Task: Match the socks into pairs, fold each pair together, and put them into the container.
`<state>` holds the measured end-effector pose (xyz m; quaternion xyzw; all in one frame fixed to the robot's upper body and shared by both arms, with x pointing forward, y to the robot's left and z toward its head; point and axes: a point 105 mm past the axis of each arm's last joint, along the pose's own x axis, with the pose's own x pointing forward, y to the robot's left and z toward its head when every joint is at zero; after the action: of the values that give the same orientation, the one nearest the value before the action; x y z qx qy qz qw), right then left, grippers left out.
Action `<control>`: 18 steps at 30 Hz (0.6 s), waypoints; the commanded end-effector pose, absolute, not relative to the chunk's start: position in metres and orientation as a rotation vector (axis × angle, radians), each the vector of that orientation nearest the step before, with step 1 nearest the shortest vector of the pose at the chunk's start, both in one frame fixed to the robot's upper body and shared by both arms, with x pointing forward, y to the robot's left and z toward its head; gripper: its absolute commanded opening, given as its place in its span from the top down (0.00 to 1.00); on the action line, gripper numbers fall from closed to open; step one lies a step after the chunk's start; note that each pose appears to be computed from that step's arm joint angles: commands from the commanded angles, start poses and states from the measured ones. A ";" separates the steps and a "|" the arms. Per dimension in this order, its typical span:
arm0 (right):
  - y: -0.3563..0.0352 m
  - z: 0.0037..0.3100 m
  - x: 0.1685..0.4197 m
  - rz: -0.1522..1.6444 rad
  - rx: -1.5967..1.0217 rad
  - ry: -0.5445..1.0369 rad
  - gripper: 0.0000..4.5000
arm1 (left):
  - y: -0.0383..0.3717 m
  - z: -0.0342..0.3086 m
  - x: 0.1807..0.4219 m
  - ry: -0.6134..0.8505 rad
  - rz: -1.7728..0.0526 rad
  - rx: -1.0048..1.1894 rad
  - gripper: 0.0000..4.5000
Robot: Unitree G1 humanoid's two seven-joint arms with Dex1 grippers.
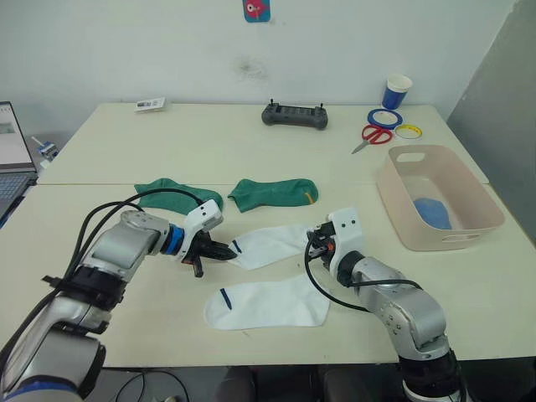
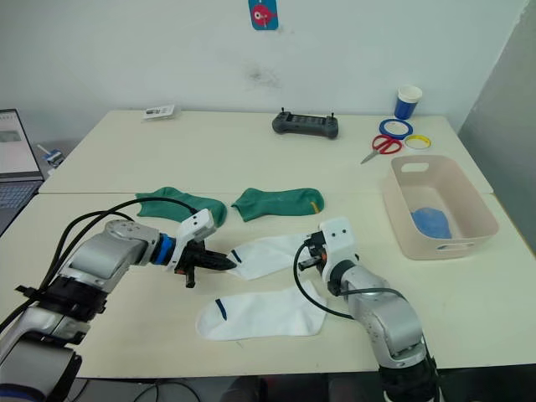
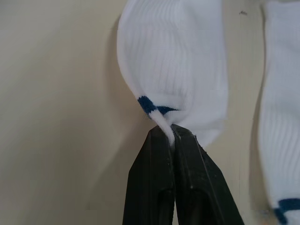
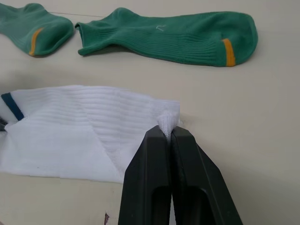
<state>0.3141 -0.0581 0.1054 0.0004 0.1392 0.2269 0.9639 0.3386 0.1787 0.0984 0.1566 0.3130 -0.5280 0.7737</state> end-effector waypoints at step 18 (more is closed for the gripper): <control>-0.090 0.125 0.330 0.316 -0.060 0.198 0.53 | 0.182 0.119 0.382 0.522 -1.086 0.484 0.58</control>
<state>0.3312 -0.0884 0.1071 -0.0270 0.1368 0.1621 0.9769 0.3786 0.1739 0.1074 0.2118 0.2598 -0.5201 0.7856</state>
